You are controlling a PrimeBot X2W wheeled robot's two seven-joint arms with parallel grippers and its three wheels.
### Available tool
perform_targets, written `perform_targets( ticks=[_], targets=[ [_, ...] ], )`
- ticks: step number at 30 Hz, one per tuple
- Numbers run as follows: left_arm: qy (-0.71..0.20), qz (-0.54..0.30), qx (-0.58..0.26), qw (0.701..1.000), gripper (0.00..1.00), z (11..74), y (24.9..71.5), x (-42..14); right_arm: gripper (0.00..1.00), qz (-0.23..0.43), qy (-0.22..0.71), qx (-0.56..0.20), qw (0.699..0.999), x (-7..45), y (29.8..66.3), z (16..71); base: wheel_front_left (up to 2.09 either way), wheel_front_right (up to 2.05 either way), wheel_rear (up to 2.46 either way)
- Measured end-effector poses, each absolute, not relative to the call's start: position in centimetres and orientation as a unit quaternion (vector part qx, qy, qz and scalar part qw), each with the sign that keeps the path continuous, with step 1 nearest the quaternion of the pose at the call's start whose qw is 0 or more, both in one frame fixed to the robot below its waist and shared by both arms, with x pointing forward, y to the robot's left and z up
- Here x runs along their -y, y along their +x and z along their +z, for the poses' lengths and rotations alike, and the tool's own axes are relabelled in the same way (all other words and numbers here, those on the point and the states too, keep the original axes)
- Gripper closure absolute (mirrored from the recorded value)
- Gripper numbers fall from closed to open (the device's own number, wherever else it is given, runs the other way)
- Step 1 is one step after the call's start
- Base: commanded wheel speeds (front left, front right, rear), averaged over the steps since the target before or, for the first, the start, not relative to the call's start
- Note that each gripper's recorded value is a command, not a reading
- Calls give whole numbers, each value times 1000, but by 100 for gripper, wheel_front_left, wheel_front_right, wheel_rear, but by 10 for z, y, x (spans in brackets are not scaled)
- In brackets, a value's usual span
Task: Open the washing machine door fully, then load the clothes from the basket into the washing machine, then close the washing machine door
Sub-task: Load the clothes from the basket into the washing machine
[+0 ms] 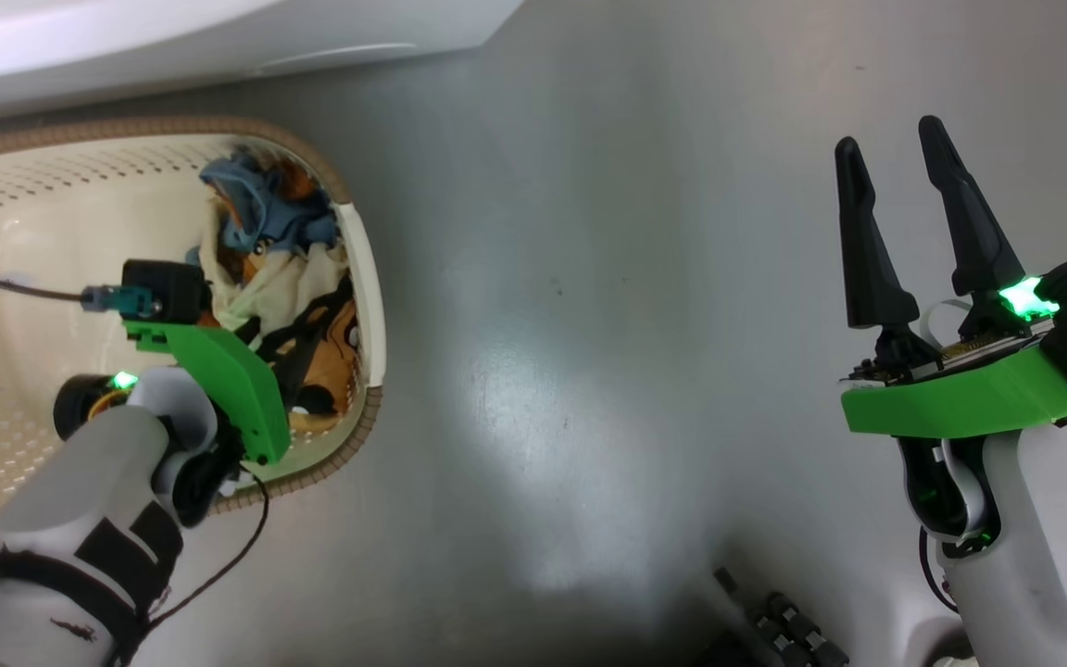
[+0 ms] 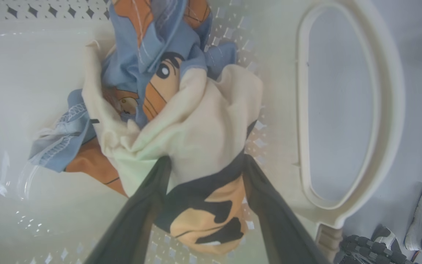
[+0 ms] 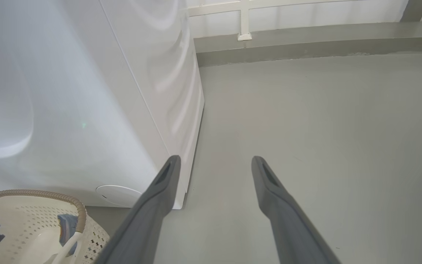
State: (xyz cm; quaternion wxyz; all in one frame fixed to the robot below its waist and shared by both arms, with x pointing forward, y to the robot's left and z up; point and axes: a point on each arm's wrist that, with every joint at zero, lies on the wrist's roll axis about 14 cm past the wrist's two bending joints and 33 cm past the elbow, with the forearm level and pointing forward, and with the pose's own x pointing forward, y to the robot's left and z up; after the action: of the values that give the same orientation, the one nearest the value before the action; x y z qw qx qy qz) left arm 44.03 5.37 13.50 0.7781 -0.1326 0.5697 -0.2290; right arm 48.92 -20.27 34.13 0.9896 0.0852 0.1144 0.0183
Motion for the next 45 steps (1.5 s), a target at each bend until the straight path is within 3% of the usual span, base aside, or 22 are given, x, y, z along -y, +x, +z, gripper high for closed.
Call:
perform_targets(
  ticks=[8,9,10,12,13,19,33,45],
  targets=[
    [-121,-237,-573,775,2,125,443,-51,0,20,79,-117,990,204,489,339,0,0,0],
    [-120,-237,-574,775,35,125,443,-51,0,19,79,-117,990,204,489,339,0,0,0],
    [-119,-237,-573,775,56,124,444,-51,0,19,78,-116,990,205,489,339,0,0,0],
    [-117,-235,-574,775,93,124,443,-52,0,19,78,-115,990,205,489,340,0,0,0],
    [-116,-235,-575,775,100,124,443,-53,0,19,78,-114,990,205,489,341,0,0,0],
    [-126,-231,-560,786,100,134,451,-51,0,20,78,-104,991,204,491,350,0,0,0],
    [-152,-191,-473,847,100,190,460,-72,0,35,85,-52,994,195,495,399,0,0,0],
    [-152,-169,-399,888,100,255,452,-98,0,48,92,-28,994,186,469,437,0,0,0]
  ],
)
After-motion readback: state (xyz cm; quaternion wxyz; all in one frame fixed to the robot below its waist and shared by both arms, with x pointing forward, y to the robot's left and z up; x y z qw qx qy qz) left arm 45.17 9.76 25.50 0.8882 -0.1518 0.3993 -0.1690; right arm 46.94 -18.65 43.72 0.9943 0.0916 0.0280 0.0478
